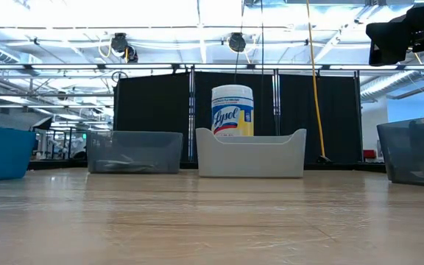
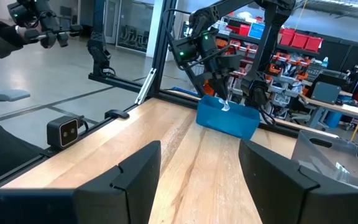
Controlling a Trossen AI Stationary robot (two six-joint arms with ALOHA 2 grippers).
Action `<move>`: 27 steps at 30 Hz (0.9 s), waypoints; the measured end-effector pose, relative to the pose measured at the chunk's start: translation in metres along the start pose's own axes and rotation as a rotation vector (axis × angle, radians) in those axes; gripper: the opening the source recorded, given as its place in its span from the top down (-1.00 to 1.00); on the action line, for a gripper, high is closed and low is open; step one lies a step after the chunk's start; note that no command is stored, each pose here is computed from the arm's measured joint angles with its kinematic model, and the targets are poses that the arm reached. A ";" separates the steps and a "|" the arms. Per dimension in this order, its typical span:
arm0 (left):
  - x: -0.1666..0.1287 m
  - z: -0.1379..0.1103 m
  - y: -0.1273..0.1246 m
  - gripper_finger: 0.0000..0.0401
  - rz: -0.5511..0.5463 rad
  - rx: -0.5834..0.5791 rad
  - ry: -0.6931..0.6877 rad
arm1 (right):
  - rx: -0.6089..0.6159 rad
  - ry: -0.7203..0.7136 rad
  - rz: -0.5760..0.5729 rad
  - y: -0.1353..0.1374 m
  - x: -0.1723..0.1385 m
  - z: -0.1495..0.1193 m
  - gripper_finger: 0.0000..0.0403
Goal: Pick & Place First Aid Supplies
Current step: Put the orange ointment pack into the blue bin, then return to Home Position
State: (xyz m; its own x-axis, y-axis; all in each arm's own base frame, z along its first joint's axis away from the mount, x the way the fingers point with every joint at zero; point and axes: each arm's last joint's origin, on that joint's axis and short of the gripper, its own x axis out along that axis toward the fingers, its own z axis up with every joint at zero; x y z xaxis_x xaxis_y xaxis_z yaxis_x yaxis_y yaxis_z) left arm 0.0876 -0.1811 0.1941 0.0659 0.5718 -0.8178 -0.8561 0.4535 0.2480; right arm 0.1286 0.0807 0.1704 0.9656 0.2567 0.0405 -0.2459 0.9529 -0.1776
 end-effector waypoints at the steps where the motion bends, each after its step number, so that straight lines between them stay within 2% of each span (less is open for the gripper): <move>1: 0.000 0.000 0.000 0.99 -0.003 0.001 0.000 | 0.000 0.000 0.000 0.000 0.000 0.000 -0.05; 9: 0.000 0.000 -0.003 0.80 -0.065 0.030 -0.036 | 0.000 0.000 0.000 0.000 0.000 0.000 -0.05; 18: 0.000 0.004 -0.003 0.13 -0.067 0.040 -0.092 | 0.001 0.000 0.000 0.000 0.000 0.000 -0.05; 22: 0.000 0.012 -0.006 -0.08 -0.147 0.060 -0.243 | 0.001 -0.001 0.000 0.000 0.000 0.000 -0.05; 27: -0.006 0.029 -0.012 -0.16 -0.351 0.132 -0.527 | 0.001 -0.001 0.000 0.000 0.000 0.000 -0.05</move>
State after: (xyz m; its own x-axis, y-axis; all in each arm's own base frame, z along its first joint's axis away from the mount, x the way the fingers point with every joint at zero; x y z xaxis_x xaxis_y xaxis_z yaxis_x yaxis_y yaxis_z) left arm 0.1121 -0.1703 0.2110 0.6022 0.6182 -0.5051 -0.6698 0.7355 0.1017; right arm 0.1286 0.0807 0.1705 0.9656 0.2567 0.0412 -0.2458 0.9530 -0.1770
